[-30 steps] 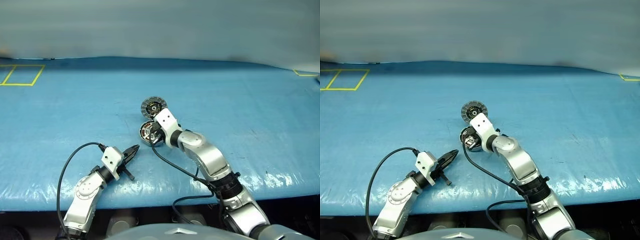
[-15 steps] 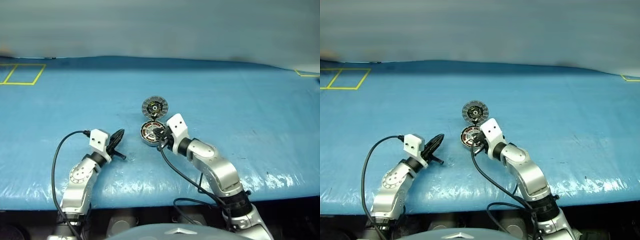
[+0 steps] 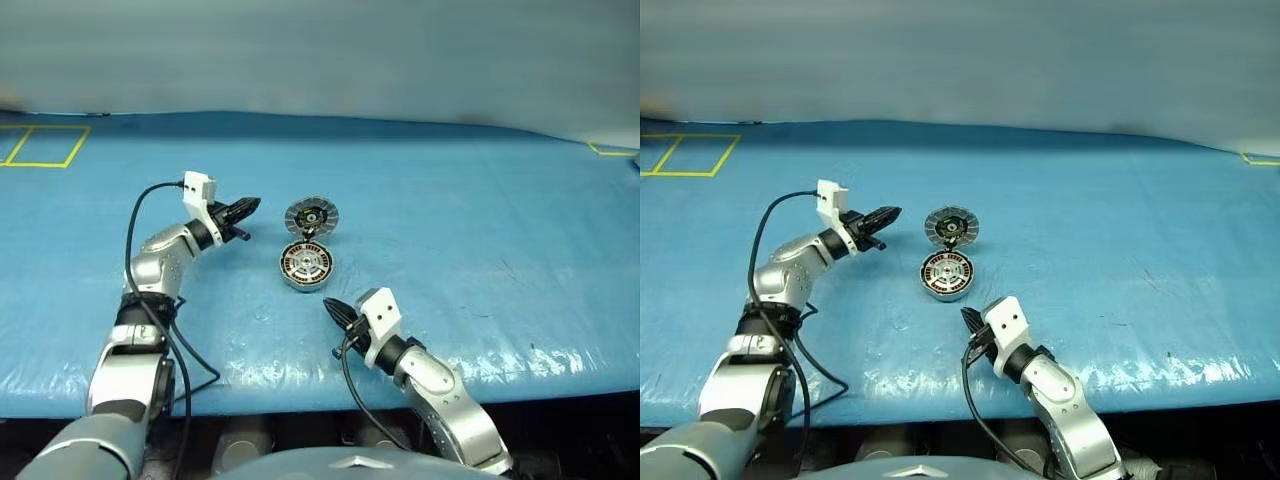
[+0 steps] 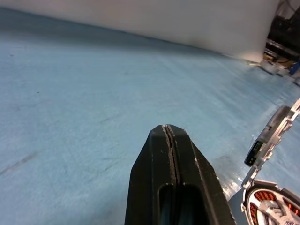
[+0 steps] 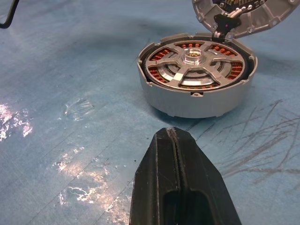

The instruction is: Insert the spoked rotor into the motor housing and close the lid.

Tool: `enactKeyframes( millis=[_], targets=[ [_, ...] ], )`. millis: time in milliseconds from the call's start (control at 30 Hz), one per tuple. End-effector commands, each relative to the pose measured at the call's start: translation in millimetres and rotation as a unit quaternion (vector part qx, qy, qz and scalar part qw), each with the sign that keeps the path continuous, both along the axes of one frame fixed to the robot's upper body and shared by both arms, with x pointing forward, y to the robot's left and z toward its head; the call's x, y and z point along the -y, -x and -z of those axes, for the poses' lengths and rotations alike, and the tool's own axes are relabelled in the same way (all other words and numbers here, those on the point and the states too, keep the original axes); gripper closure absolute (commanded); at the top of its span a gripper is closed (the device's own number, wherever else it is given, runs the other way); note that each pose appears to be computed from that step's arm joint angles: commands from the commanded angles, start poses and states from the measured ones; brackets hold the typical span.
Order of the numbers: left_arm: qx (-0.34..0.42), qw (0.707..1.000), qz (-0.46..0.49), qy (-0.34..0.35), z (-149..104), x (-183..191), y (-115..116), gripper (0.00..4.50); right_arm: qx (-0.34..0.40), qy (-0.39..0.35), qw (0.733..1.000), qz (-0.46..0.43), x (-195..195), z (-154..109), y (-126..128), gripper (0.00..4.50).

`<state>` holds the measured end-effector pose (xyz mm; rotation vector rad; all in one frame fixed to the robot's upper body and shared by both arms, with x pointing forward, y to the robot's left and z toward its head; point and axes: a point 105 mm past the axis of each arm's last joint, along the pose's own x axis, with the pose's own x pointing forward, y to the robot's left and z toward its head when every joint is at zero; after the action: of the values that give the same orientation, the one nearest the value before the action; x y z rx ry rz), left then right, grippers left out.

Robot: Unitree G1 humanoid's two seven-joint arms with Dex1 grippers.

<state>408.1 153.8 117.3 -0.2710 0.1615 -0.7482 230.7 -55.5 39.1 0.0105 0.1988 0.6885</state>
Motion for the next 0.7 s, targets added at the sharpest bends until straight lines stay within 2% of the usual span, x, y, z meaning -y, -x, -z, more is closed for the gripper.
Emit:
enactKeyframes(
  millis=[33,267,567,700],
  targets=[
    [-0.017,0.999,0.046,0.004,-8,11,-6,4.50,0.024,-0.011,1.000,0.011,-2,-10,0,4.48],
    [-0.059,0.988,0.138,-0.024,-12,48,-8,4.50,0.021,-0.020,0.999,0.013,-4,-11,5,4.48],
    [-0.042,0.979,0.186,-0.074,-23,77,-12,4.50,0.012,-0.040,0.999,0.030,-5,-10,9,4.48],
    [-0.032,0.972,0.222,-0.074,-32,84,-8,4.50,0.009,-0.048,0.997,0.052,-2,-9,11,4.48]
  ],
)
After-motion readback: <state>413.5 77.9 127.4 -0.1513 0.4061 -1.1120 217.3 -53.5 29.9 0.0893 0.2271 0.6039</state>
